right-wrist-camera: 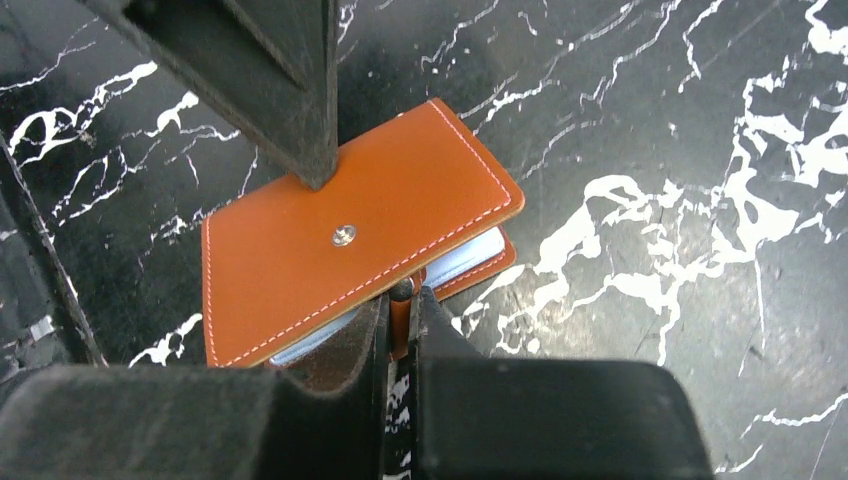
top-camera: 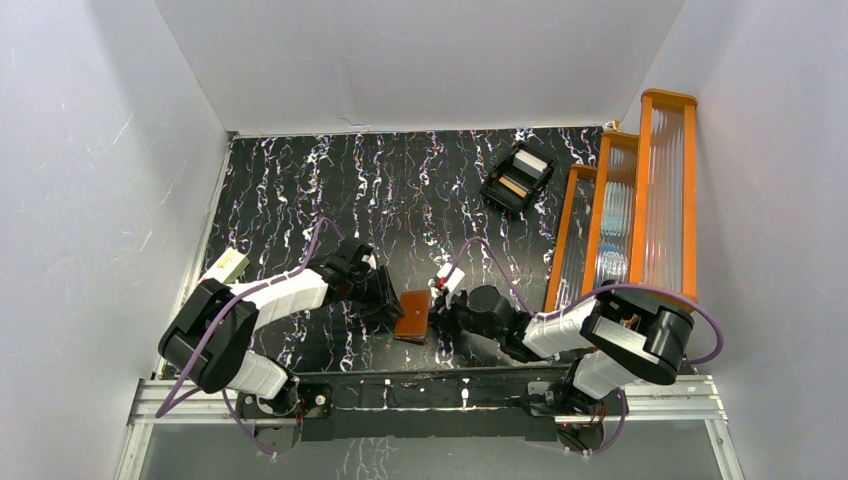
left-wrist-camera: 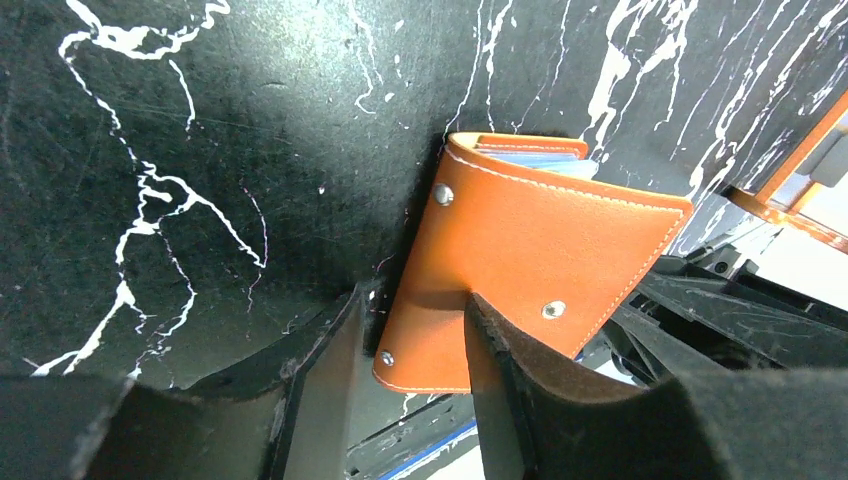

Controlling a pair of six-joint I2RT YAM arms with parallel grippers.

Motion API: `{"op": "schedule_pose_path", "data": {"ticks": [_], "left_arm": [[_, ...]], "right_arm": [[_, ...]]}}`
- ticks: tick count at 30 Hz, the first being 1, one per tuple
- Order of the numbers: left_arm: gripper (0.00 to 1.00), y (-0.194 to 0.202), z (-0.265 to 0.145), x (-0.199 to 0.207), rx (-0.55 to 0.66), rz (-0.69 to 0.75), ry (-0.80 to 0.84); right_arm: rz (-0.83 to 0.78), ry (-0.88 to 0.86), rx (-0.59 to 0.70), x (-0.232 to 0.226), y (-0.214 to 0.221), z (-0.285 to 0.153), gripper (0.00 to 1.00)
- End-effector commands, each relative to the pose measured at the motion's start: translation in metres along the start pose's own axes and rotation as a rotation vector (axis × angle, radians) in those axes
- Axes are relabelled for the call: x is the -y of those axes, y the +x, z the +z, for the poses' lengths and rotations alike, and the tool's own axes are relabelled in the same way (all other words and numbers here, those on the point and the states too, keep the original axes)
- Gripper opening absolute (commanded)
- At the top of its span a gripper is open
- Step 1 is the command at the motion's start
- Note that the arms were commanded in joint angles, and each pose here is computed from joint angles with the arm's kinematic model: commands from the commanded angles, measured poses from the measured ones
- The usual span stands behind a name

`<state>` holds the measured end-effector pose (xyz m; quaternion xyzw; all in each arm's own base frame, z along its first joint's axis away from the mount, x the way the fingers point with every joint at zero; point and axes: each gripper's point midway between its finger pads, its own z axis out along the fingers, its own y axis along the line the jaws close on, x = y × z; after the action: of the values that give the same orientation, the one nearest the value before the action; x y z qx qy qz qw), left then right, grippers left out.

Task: Put the credit cards into the card holder
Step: Close the card holder at the center of the board.

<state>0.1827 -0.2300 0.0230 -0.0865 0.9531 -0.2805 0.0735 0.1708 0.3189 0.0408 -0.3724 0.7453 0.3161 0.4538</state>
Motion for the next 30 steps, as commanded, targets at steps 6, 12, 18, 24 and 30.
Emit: {"op": "schedule_pose_path", "data": {"ticks": [6,12,18,24,30], "left_arm": [[0.42,0.013,0.007,-0.051,-0.029,-0.027,-0.239],[0.42,0.013,0.007,-0.056,-0.03,-0.032,-0.264],[0.42,0.013,0.008,-0.055,-0.036,-0.033,-0.263],[0.42,0.002,-0.01,-0.012,-0.009,-0.002,-0.119],[0.43,-0.014,-0.044,0.023,0.078,0.025,-0.04]], "right_arm": [[0.076,-0.014,0.215,-0.005,-0.039,-0.01,0.0],[0.085,-0.012,0.24,-0.005,-0.042,-0.012,0.0],[0.088,0.005,0.256,-0.002,-0.047,-0.014,0.0],[0.054,-0.047,0.212,-0.01,-0.038,-0.006,0.0],[-0.014,-0.07,0.206,-0.014,-0.043,-0.003,0.0]]}}
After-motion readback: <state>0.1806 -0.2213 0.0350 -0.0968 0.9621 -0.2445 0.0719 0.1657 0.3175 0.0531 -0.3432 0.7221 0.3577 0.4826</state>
